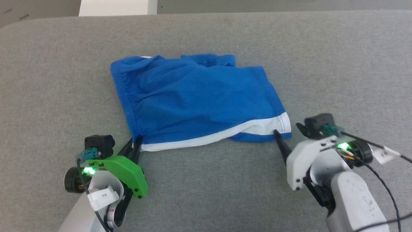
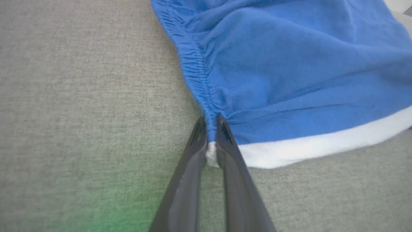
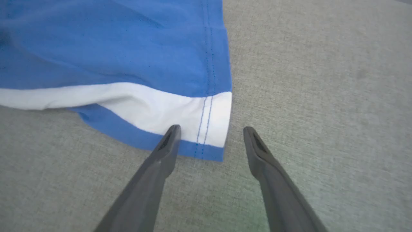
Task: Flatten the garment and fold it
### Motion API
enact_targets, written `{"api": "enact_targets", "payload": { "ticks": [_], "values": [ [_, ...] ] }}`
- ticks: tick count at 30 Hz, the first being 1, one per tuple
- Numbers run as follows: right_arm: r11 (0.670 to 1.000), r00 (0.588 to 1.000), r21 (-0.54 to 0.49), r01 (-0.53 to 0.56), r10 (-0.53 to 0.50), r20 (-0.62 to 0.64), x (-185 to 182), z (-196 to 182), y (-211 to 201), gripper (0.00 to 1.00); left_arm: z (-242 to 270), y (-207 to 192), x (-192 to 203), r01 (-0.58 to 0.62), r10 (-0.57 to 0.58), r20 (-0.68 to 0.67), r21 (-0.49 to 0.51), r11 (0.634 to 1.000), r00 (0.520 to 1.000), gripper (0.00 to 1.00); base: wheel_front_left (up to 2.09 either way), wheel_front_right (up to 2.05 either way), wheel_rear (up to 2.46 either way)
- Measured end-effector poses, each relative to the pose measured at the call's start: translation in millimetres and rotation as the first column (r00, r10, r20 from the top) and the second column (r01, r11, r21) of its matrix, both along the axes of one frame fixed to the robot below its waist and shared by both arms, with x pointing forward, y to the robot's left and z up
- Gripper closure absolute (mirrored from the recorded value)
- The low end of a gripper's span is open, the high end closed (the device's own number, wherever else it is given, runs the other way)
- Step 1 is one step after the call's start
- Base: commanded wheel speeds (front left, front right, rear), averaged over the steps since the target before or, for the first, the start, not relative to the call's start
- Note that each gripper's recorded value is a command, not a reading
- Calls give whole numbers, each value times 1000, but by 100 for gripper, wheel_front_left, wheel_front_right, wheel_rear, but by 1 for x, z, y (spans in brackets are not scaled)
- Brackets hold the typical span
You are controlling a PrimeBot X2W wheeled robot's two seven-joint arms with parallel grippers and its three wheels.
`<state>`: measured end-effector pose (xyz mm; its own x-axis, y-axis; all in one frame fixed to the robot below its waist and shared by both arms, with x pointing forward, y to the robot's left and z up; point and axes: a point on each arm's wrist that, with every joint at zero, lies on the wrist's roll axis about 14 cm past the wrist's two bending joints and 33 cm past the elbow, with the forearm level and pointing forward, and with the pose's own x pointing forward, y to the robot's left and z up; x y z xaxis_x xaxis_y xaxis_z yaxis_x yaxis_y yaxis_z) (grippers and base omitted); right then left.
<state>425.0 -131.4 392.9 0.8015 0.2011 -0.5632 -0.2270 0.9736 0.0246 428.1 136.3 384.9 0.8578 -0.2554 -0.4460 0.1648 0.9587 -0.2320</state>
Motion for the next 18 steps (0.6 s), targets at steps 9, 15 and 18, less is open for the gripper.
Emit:
{"api": "enact_targets", "payload": {
  "ticks": [9, 15, 18],
  "values": [
    [999, 998, -1, -45, 45, -36, 8, -8, 14, 100, -2, 0, 2, -8, 8, 6, -6, 1000, 1000, 100, 0, 0, 0],
    [999, 996, 8, -36, 35, 86, 19, 15, 12, 100, 4, 0, 3, -9, 10, 24, -11, 1000, 1000, 100, 0, 0, 0],
    [999, 989, 24, -32, 28, 144, 23, 34, 12, 100, 18, -2, 7, -4, 6, 76, -22, 1000, 997, 100, 0, 0, 0]
  ]
}}
